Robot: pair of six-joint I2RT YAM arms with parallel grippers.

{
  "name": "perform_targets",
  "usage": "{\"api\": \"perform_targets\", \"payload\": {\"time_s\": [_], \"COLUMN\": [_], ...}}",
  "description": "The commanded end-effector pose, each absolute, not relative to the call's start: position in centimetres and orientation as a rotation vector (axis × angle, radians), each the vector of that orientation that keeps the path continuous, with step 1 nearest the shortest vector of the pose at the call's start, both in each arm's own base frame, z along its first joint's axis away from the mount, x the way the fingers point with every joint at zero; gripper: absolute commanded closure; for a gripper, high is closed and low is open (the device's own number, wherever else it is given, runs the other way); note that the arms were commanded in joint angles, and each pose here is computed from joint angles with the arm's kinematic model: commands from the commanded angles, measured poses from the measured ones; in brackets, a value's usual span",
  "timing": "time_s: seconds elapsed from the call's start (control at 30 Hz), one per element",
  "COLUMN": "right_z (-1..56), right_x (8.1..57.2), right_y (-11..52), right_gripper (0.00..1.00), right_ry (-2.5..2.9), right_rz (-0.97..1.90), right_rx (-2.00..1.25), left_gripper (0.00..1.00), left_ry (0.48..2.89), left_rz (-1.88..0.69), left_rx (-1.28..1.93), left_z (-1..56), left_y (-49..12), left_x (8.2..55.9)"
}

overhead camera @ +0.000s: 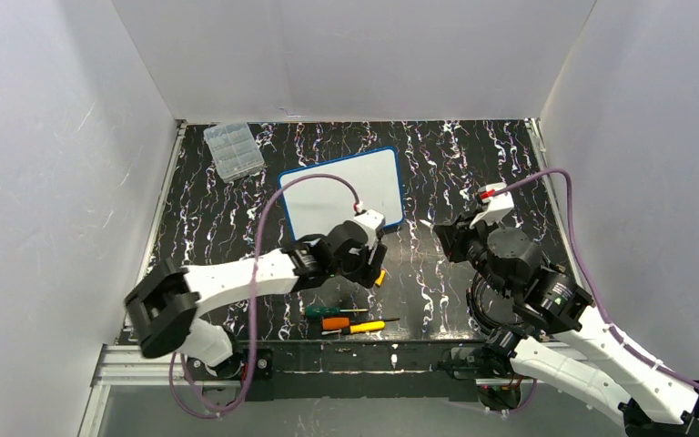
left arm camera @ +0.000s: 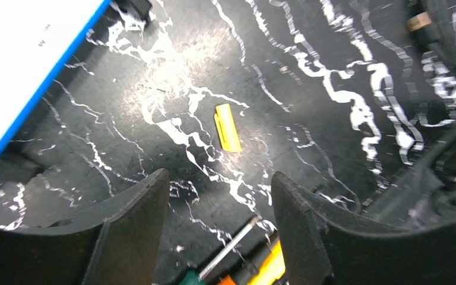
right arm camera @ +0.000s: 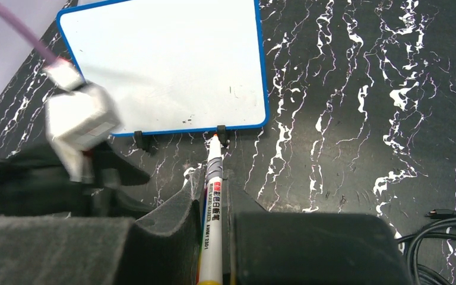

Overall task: Write a sentence on the whiteboard
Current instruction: Place the pen cap at the center of the board, then write a sentence on the whiteboard.

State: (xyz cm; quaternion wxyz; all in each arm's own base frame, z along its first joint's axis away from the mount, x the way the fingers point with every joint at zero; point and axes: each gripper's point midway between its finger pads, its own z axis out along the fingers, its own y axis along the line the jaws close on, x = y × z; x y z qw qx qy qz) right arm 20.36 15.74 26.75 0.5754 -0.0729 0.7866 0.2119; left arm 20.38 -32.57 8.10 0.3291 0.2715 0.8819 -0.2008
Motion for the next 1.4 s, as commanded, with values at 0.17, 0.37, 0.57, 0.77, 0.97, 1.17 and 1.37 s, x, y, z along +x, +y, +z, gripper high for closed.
{"api": "perform_targets", "payload": {"time_s": [0.17, 0.37, 0.57, 0.77, 0.97, 1.17, 1.37], "right_z": [28.2, 28.3, 28.4, 28.7, 29.1, 29.2, 28.7], "right_x": [20.5, 20.0, 20.8, 21.9, 23.9, 26.2, 27.7], "right_y": [17.7, 20.9, 23.9, 27.4, 31.7, 35.3, 38.9], "right_gripper": [0.99, 0.99, 0.99, 0.99, 0.99, 0.99, 0.99], "right_ry": [1.821, 1.819, 1.796, 1.763, 1.711, 1.664, 1.655], "right_rz": [0.576, 0.702, 0.791, 0.854, 0.866, 0.856, 0.882], "right_rx": [-0.208, -0.308, -0.339, -0.372, -0.416, -0.437, -0.493], "left_gripper": [0.33, 0.3, 0.3, 0.3, 0.47, 0.52, 0.52], "left_ry": [2.212, 2.195, 2.107, 2.003, 1.956, 1.958, 2.041], "left_rz": [-0.59, -0.698, -0.753, -0.821, -0.939, -1.055, -1.103], "left_rx": [0.734, 0.558, 0.251, 0.064, 0.038, 0.047, 0.019], "left_z": [19.2, 23.6, 25.2, 25.3, 24.2, 23.5, 21.3], "left_y": [-24.8, -19.1, -14.1, -9.6, -8.5, -9.5, -10.4], "left_x": [19.8, 22.2, 26.7, 30.3, 32.5, 33.7, 35.7]}}
